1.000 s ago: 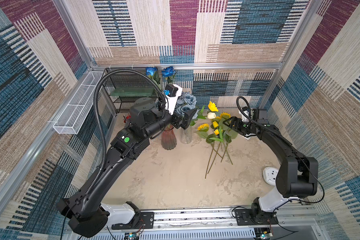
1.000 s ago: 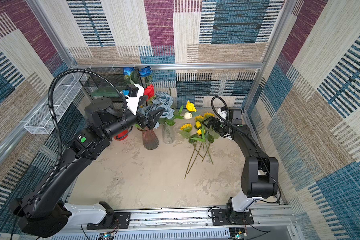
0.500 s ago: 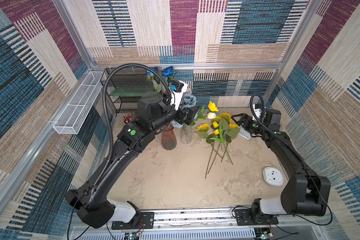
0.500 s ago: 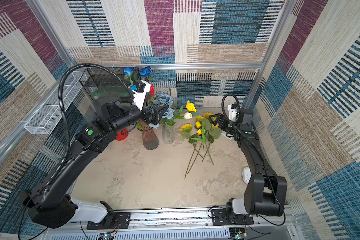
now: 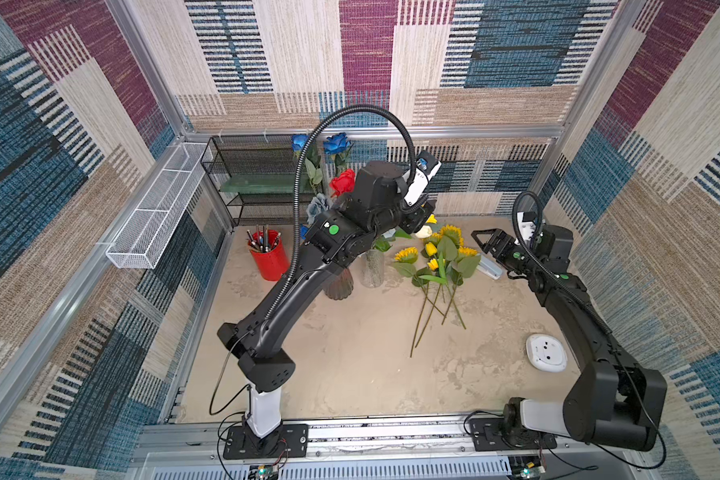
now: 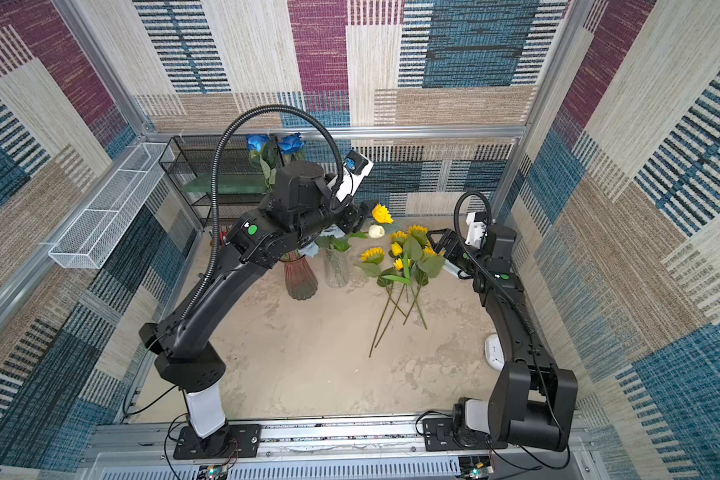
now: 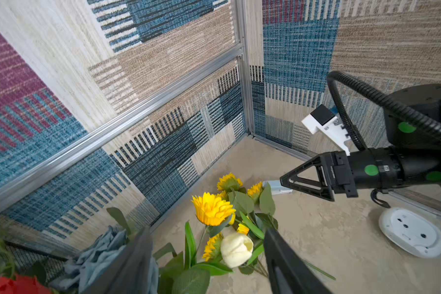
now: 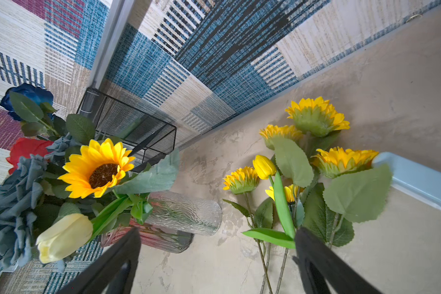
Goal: Pick out yellow flowers from the vase
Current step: Pick up the flower from the vase.
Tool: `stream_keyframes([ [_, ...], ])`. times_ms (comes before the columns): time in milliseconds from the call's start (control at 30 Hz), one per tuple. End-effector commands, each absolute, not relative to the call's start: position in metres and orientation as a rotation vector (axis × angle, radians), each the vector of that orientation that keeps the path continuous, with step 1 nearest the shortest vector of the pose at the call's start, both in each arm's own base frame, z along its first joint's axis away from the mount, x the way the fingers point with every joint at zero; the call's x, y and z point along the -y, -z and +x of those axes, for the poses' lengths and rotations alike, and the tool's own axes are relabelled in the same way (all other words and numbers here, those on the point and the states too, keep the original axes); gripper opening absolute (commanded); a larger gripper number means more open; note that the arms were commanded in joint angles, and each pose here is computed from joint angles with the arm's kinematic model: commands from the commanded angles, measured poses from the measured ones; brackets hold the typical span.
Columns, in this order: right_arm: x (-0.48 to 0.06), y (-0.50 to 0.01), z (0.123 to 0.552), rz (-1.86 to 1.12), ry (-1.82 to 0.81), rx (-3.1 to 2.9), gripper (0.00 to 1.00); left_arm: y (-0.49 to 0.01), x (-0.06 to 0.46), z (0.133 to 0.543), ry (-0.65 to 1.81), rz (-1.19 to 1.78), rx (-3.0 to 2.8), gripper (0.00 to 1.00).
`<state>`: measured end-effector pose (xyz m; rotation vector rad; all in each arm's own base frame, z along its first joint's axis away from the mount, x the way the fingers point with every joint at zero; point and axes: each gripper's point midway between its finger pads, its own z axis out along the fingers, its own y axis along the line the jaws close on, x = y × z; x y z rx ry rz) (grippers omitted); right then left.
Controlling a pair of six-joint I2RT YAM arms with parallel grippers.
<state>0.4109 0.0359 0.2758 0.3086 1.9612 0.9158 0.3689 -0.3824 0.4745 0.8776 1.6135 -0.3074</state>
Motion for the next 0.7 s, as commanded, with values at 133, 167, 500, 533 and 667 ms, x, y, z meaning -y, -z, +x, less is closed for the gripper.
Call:
stream_keyframes([
  [133, -0.037, -0.287, 0.409, 0.287, -0.928, -1.915, 0.96, -0.424, 0.386, 0.388, 0.098, 1.004, -1.716, 0.7],
  [167, -0.037, -0.287, 0.409, 0.288, -0.93, -1.915, 0.96, -0.422, 0.386, 0.389, 0.102, 1.002, -1.722, 0.7],
  [500, -0.04, -0.286, 0.407, 0.287, -0.942, -1.922, 0.96, -0.371, 0.399, 0.364, 0.196, 1.17, -1.784, 0.62],
  [533, -0.04, -0.285, 0.406, 0.284, -0.942, -1.924, 0.96, -0.365, 0.399, 0.365, 0.185, 1.167, -1.785, 0.64],
  [667, -0.042, -0.282, 0.407, 0.281, -0.949, -1.936, 0.96, -0.357, 0.398, 0.357, 0.21, 1.144, -1.73, 0.7],
])
